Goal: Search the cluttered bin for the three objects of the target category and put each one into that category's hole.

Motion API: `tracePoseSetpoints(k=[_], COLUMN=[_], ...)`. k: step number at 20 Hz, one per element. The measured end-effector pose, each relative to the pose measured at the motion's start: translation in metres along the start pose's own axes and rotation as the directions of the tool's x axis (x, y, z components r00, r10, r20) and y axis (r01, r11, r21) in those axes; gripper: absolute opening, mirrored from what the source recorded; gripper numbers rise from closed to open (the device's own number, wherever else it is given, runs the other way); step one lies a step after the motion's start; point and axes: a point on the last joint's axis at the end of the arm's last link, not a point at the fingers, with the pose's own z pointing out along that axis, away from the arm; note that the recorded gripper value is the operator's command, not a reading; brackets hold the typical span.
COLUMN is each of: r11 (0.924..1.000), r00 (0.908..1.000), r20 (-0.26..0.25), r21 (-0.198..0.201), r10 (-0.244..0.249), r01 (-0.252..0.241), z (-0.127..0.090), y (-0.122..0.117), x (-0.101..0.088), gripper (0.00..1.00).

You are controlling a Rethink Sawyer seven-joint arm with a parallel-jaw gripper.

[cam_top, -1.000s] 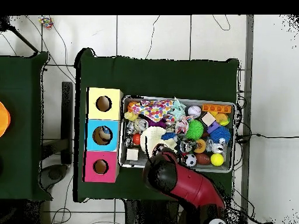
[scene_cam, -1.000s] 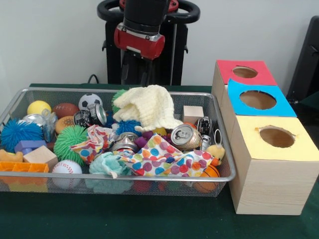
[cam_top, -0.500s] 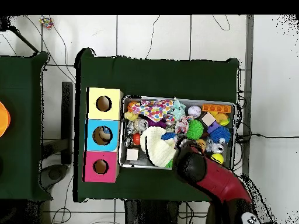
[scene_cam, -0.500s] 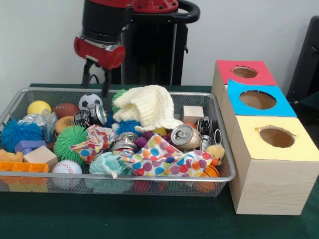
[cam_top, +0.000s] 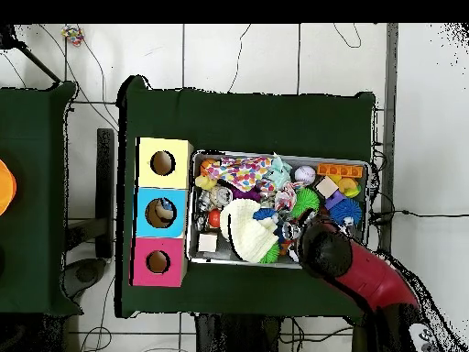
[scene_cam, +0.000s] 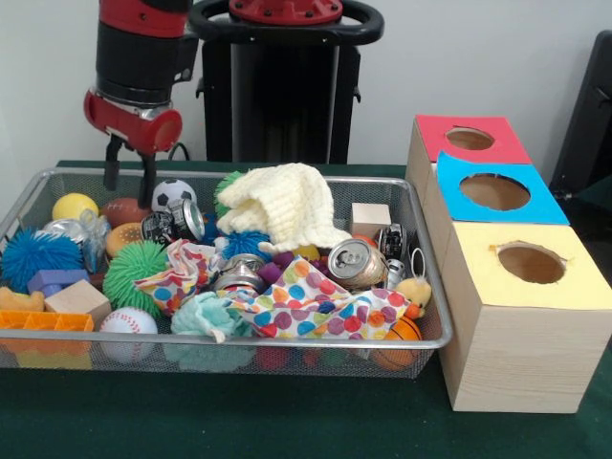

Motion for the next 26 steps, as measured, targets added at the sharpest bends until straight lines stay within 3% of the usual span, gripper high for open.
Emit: tracePoseSetpoints(k=[6, 18, 26], r11=[0.9996, 0.9959, 0.9923], r00=[0.9997, 0.9953, 0.9925], r20=[-0.005, -0.041, -0.011], r21=[-0.013, -0.027, -0.023], r10=[-0.024, -0.087, -0.122], r01=[0.024, 0.086, 0.122], z=[0.011, 0.036, 0.043], y=[0.002, 0.014, 0.015], x=[-0.001, 0.017, 0.003], gripper=[1.0, 1.0, 1.0])
